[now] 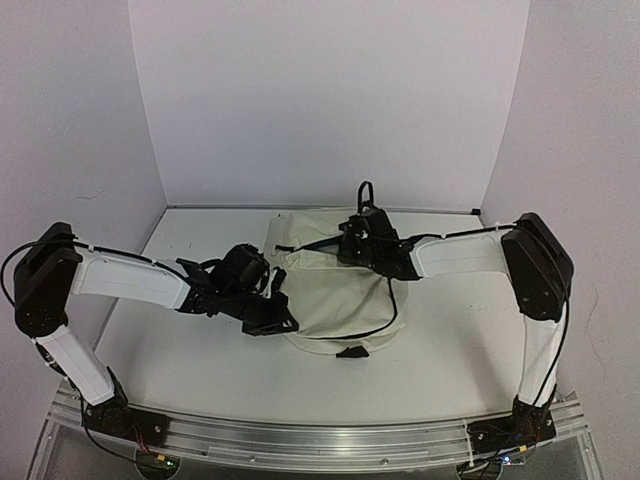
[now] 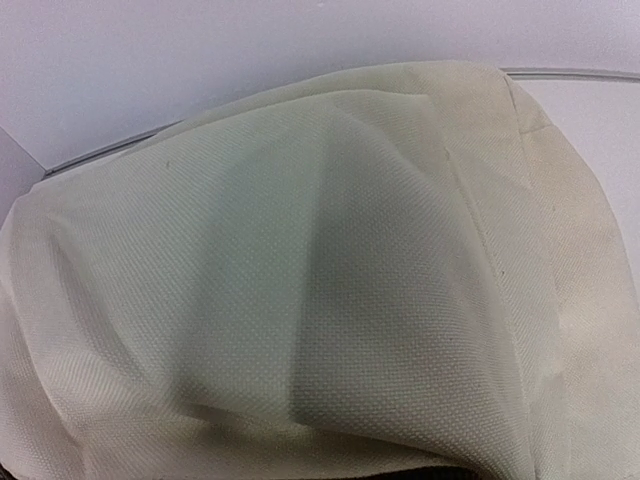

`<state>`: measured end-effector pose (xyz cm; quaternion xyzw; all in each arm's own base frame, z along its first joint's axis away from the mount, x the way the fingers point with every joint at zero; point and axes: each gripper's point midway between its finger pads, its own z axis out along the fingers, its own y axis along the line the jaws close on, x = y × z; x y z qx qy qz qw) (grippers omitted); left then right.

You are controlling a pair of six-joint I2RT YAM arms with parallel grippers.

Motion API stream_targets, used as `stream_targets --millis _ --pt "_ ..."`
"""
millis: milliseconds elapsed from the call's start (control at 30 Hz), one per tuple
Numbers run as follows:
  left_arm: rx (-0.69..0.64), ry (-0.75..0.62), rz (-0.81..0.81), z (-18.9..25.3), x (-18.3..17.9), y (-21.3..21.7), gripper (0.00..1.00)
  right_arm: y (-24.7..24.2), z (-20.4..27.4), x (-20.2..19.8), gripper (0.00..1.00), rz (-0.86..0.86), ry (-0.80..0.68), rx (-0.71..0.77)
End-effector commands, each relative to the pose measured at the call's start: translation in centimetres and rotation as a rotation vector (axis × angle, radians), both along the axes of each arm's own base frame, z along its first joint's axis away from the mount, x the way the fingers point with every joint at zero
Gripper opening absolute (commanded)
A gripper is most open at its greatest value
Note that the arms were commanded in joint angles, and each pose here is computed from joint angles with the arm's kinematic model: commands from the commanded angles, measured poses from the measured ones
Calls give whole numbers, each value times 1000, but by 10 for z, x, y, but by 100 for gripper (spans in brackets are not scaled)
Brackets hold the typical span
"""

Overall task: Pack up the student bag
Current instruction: Place the personal item in the student bag.

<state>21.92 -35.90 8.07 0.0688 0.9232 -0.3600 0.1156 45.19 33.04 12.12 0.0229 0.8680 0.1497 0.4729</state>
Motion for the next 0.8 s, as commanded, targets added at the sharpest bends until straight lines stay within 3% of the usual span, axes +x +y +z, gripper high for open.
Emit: stream_targets --millis 0,100,233,467,633,767 --pt "24 -33 23 19 -15 23 11 1 41 -6 55 103 -62 34" --pt "9 -110 53 42 -9 34 41 -2 49 -31 62 201 -50 31" --pt "13 -152 118 63 3 54 59 -7 73 -66 65 311 -83 32" --pt "-75 -141 236 79 53 89 63 34 116 -86 62 469 -114 37" --pt "-172 -228 362 105 91 111 64 69 97 -76 61 561 -95 -133" --pt "-228 -203 385 108 109 116 67 99 100 -63 59 643 -145 -246"
